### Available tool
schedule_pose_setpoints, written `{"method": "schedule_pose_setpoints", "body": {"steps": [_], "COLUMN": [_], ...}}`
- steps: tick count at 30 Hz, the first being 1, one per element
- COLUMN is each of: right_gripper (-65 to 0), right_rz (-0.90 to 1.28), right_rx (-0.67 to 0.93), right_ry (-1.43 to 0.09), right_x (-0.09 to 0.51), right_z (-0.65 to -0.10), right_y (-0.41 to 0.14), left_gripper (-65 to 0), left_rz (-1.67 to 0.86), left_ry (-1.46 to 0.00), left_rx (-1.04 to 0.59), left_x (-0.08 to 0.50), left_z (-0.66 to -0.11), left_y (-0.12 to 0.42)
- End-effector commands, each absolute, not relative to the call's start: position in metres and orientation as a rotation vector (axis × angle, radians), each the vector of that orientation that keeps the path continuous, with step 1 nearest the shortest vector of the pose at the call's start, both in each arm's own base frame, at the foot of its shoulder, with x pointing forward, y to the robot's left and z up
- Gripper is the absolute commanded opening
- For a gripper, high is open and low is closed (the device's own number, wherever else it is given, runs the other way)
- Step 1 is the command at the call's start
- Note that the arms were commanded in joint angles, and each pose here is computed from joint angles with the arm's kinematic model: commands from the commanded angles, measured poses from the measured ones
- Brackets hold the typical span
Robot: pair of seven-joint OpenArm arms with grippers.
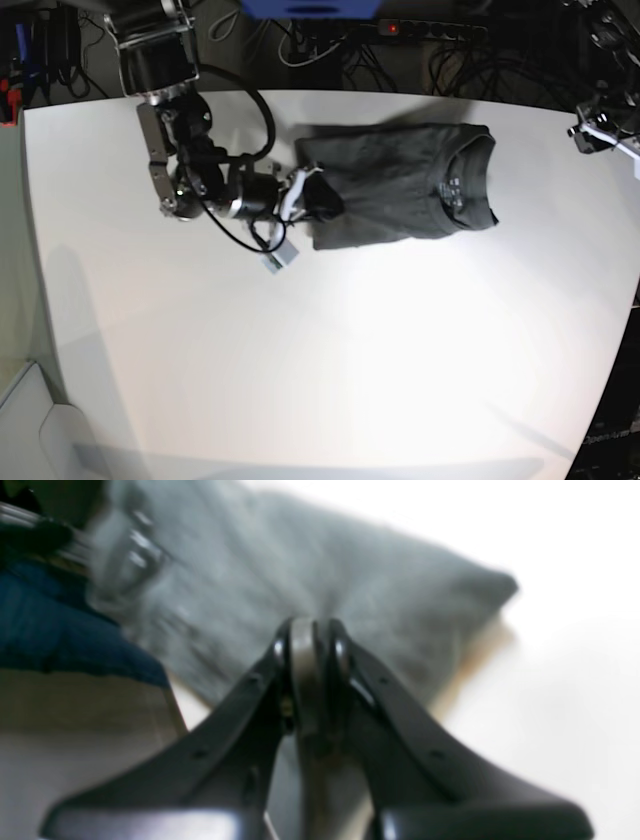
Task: Layout the t-shirt on the table in an organized manner, then fold the t-shirt properly
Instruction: 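Grasp the bundle's end with the left gripper and fold it over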
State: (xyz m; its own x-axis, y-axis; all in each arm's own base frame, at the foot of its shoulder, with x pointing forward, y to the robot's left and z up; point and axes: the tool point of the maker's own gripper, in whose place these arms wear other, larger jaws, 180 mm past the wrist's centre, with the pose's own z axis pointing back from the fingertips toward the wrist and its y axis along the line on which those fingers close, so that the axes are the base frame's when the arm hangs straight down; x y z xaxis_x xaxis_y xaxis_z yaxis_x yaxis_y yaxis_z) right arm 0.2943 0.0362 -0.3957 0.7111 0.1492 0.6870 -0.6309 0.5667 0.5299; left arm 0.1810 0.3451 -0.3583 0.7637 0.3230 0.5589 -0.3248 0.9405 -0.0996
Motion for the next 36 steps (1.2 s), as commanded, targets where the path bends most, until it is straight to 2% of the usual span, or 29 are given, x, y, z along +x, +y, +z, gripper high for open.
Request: {"method": "schedule_pose_setpoints", "body": {"steps": [1, 5, 8, 10, 16, 21, 26, 36], "right_gripper": [-61.8, -61.7, -61.5, -59.0, -39.4, -30.2, -29.4, -29.4], "right_rz": [0.506, 0.53, 0.574, 0.614, 0.707, 0.615, 0.576, 0.552], "right_rx": [0.875, 0.843, 0.821, 0.803, 0.728, 0.665, 0.593, 0.571], "right_ry": [-0.697, -0.717, -0.77, -0.778, -0.79, -0.863, -0.823, -0.81], "right_x": [0.307, 0.306, 0.302, 0.297, 0.288, 0.295, 0.293, 0.29], "right_z": [-0.378, -0.373, -0.356, -0.348, -0.329, -0.317, -0.327, -0.333], "right_y": [0.037, 0.024, 0.019, 0.019, 0.01, -0.025, -0.056, -0.069], "left_gripper": [-31.6, -20.5, -18.0, -17.7, -14.0, -12.6, -12.5, -12.5], "left_rz": [0.333, 0.325, 0.288, 0.259, 0.195, 0.172, 0.235, 0.299], "left_ry": [-0.654, -0.695, -0.738, -0.753, -0.802, -0.759, -0.692, -0.68], "left_rx": [0.001, -0.048, -0.134, -0.204, -0.348, -0.447, -0.54, -0.623], "left_x": [0.191, 0.2, 0.214, 0.222, 0.239, 0.251, 0.252, 0.276], "left_z": [-0.347, -0.34, -0.334, -0.331, -0.321, -0.337, -0.364, -0.381], "left_y": [0.341, 0.314, 0.289, 0.272, 0.237, 0.21, 0.193, 0.182]}}
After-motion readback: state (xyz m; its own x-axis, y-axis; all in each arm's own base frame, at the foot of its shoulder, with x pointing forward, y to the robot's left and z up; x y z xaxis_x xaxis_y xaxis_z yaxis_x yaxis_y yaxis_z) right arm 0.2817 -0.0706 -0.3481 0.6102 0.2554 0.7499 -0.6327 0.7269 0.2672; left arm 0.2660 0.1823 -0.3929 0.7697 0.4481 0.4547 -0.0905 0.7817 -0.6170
